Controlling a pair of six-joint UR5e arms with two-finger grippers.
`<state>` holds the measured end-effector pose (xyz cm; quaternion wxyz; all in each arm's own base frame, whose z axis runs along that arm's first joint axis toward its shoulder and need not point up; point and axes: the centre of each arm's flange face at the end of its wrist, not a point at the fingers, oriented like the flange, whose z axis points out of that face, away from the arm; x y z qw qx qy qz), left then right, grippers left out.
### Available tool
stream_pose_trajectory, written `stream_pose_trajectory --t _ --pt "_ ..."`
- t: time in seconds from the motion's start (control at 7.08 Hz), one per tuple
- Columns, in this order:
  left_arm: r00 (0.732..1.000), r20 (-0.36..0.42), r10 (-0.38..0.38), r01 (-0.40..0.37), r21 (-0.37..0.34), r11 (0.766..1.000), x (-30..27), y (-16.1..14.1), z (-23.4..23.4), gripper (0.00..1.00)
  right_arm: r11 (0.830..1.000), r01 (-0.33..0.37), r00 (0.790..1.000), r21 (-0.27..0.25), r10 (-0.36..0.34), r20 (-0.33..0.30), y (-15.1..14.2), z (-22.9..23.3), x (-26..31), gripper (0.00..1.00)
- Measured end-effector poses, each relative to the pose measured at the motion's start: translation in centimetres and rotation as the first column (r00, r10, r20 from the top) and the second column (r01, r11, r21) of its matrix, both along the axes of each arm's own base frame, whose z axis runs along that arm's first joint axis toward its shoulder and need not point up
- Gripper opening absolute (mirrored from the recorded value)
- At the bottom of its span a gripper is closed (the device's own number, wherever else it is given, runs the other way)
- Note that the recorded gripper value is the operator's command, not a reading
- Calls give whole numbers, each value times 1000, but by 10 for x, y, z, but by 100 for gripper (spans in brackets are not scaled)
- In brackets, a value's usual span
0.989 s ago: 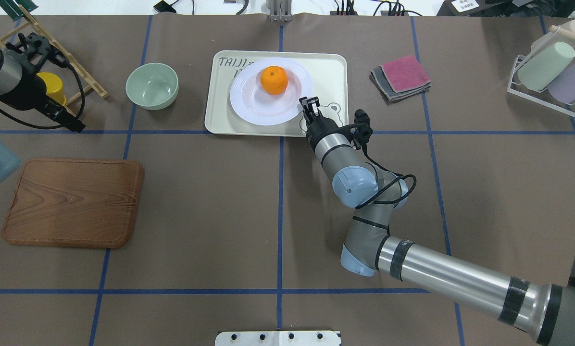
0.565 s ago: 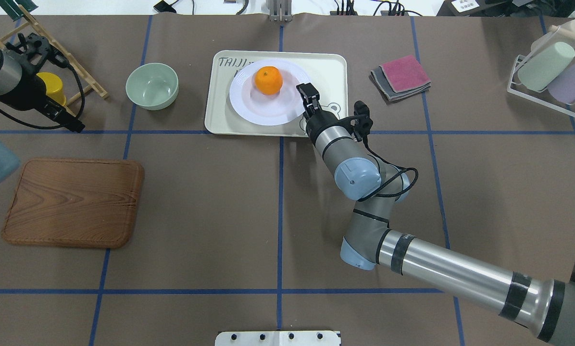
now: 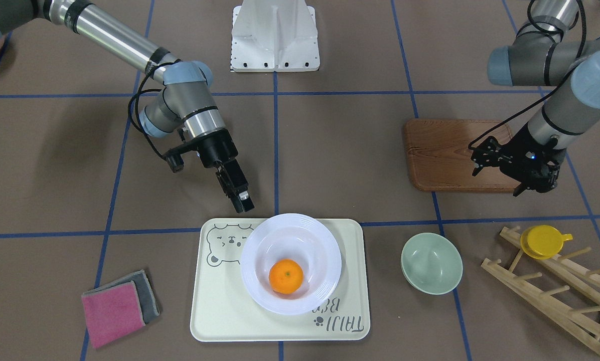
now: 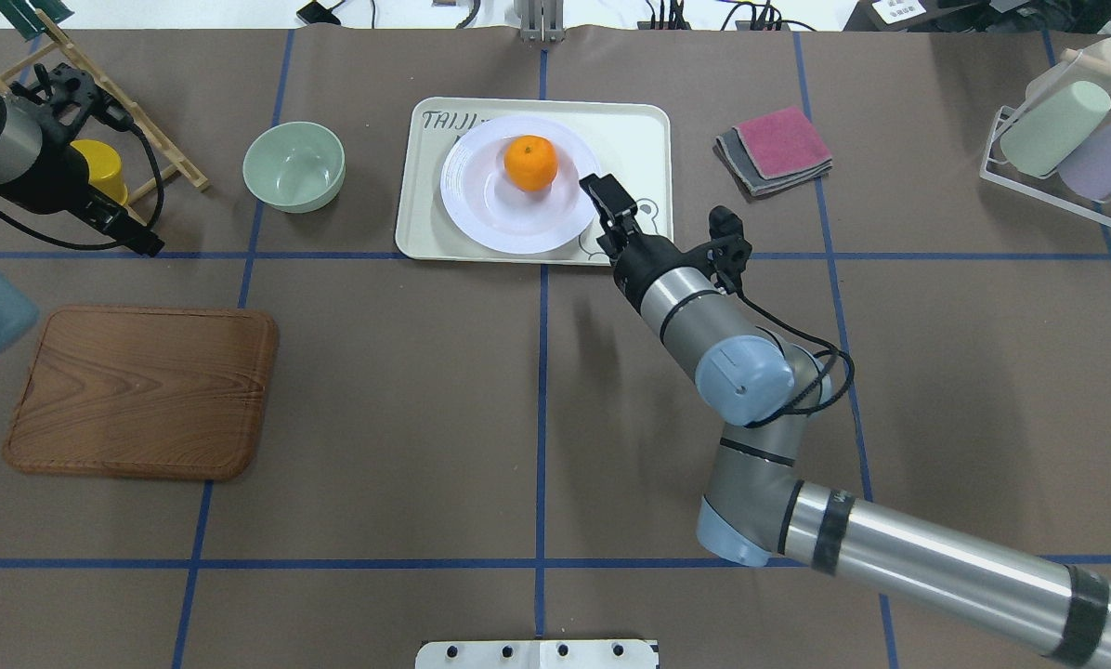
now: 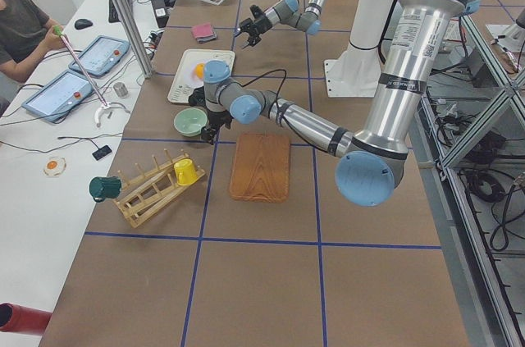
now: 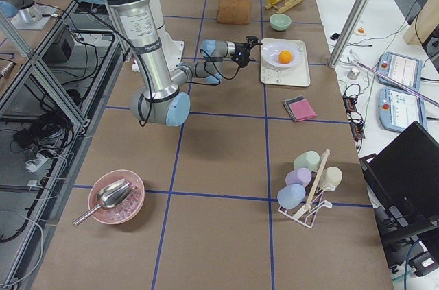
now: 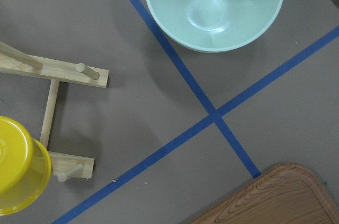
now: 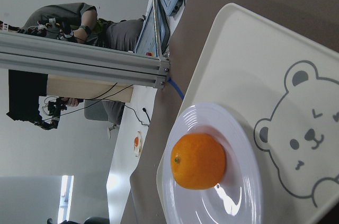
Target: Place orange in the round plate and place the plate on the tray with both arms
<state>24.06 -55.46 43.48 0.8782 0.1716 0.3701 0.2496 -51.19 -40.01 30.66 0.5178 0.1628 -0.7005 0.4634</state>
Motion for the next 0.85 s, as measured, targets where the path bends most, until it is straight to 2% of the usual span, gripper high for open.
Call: stream_pose_trajectory --t 0.14,0.28,0.42,0.57,0.71,0.85 --pt "1000 0 0 0 0 1000 0 0 0 100 999 13 998 37 -11 -55 22 13 19 100" --pt "1000 0 -2 2 0 1000 -1 -1 0 100 995 38 987 89 -24 -159 38 31 32 100" --pt "1000 0 -4 4 0 1000 -2 -1 -1 100 987 83 961 140 -42 -275 47 49 37 100" --pt "1000 -1 -8 8 2 1000 -5 -3 -1 100 972 142 917 189 -57 -394 49 67 41 100" --pt "1000 -1 -11 11 6 1000 -9 -4 -1 100 945 224 845 237 -67 -530 40 90 56 100" --pt "1000 0 -11 11 12 1000 -12 -6 -2 100 904 332 743 269 -74 -666 21 117 83 100"
